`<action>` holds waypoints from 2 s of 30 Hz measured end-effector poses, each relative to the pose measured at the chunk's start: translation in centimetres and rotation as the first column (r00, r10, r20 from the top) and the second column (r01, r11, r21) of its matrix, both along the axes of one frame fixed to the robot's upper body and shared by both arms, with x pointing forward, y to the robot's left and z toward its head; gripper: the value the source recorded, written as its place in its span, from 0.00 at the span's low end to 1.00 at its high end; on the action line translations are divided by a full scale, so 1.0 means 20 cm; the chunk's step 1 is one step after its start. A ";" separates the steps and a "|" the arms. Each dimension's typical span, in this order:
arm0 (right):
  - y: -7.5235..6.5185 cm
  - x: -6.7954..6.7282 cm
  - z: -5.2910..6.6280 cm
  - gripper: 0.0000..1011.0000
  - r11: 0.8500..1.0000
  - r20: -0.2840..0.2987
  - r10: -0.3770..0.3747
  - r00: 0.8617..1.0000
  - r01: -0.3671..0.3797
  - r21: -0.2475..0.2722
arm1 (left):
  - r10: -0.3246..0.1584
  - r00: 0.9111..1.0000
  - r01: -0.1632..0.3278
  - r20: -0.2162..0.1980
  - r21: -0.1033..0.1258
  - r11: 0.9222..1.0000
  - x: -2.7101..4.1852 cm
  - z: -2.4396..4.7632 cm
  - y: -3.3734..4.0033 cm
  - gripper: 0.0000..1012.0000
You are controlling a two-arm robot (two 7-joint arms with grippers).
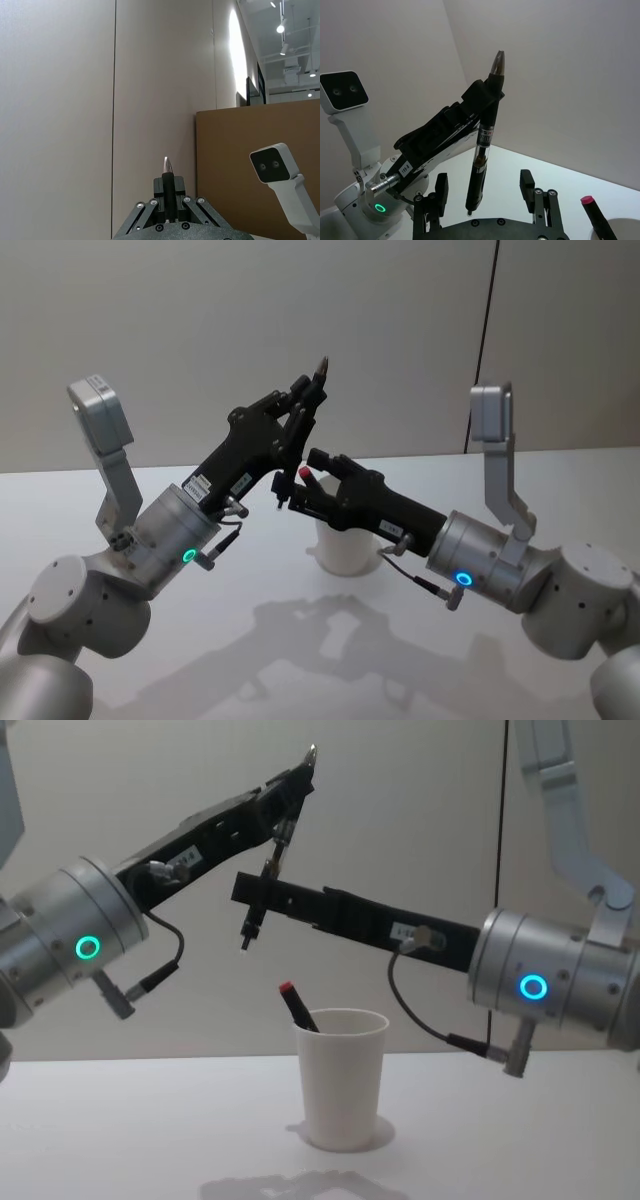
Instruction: Place the pen into the pen holder.
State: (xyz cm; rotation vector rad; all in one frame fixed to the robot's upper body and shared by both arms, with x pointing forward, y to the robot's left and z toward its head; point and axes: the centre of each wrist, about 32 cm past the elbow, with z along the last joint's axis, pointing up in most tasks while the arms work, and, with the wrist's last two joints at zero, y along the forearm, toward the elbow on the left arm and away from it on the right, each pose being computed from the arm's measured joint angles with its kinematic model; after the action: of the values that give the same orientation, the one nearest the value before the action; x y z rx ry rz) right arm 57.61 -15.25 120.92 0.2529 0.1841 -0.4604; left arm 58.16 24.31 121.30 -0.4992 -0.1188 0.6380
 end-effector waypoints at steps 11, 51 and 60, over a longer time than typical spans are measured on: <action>0.01 0.01 0.00 0.62 1.000 0.006 0.006 1.000 -0.005 -0.003 | 0.000 1.000 0.000 0.001 -0.001 1.000 0.001 0.004 -0.003 0.13; 0.03 0.01 0.02 0.15 1.000 0.043 -0.007 0.999 0.007 0.003 | -0.013 1.000 0.013 0.018 -0.008 1.000 -0.001 0.024 -0.013 0.13; 0.02 0.01 0.03 0.15 1.000 0.047 -0.010 0.999 0.010 0.005 | -0.014 1.000 0.014 0.020 -0.007 1.000 -0.001 0.025 -0.015 0.13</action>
State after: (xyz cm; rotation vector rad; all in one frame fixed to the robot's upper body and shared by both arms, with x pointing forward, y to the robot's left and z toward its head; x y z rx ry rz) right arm 57.84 -14.75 121.43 0.2694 0.1384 -0.4635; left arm 58.14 24.02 121.80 -0.5131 -0.1313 0.6200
